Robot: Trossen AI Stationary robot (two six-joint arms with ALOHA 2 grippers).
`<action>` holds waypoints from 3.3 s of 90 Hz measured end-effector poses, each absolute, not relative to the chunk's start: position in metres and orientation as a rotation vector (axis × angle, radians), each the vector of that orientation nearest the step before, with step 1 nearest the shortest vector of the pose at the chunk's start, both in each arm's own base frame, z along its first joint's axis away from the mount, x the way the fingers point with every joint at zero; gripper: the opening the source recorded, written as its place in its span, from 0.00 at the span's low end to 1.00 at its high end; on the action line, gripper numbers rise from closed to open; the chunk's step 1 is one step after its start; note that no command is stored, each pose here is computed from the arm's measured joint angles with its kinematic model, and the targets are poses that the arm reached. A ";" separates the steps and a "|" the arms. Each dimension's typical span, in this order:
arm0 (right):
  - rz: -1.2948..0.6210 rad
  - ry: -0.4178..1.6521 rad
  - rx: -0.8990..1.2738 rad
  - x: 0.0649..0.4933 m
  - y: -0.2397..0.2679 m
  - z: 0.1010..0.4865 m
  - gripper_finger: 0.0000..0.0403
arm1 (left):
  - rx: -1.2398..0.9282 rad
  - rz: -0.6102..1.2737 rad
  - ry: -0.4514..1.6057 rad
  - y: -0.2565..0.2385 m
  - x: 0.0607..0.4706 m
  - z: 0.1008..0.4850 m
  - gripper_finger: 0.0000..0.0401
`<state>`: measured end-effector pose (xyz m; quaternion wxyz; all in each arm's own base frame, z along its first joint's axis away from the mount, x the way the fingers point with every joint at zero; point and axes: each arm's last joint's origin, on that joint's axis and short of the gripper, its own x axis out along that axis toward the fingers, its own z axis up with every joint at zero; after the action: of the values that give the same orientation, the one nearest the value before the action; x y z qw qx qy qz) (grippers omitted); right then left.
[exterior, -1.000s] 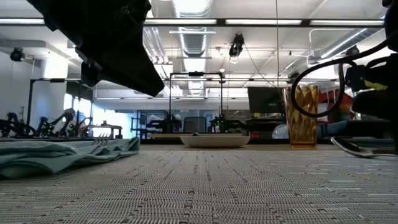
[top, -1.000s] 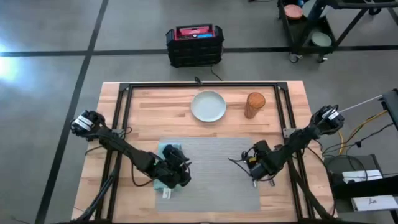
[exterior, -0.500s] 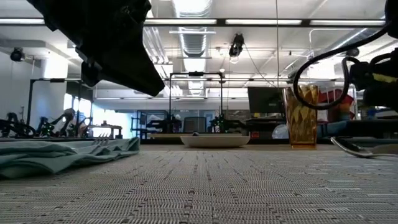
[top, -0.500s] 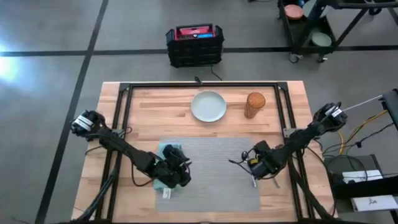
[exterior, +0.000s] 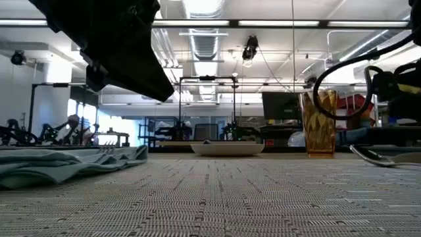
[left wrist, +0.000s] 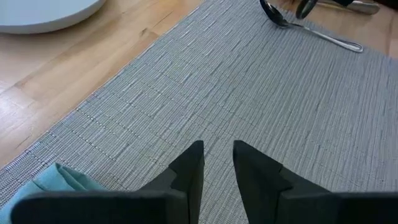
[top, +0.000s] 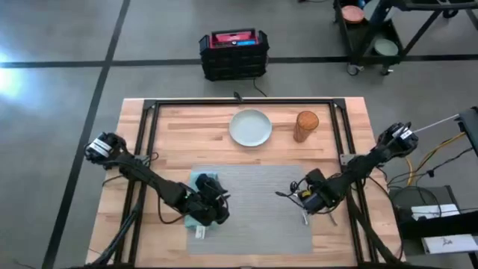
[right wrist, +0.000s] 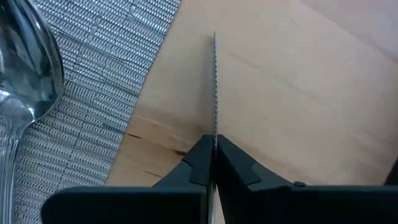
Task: Set table place
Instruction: Put the table knife on the table mat to the left of the spoon
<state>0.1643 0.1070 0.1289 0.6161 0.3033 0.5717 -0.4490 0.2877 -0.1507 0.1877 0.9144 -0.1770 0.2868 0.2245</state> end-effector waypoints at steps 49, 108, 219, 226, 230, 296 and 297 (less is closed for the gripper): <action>-0.965 1.299 0.733 0.181 0.118 0.156 0.00 | -0.367 0.458 0.586 -0.151 0.288 0.188 0.18; -0.784 1.095 0.885 0.232 0.145 0.251 0.00 | -0.223 0.305 0.660 -0.147 0.283 0.205 0.18; -1.146 0.938 0.902 0.279 0.119 0.177 0.00 | -0.220 0.302 0.657 -0.149 0.283 0.204 0.18; -1.164 0.932 0.909 0.280 0.119 0.170 0.00 | -0.220 0.302 0.657 -0.149 0.283 0.204 0.18; -1.161 0.935 0.907 0.281 0.120 0.166 0.00 | -0.220 0.302 0.657 -0.149 0.283 0.204 0.18; -1.162 1.040 0.866 0.287 0.123 0.139 0.19 | -0.223 0.301 0.653 -0.149 0.283 0.204 0.18; -1.161 1.041 0.865 0.287 0.123 0.139 0.20 | -0.222 0.301 0.653 -0.149 0.283 0.204 0.18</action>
<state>0.2868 0.1231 0.1387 0.6282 0.3773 0.4542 -0.5067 0.2830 -0.1489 0.2041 0.9299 -0.1085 0.3191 0.1471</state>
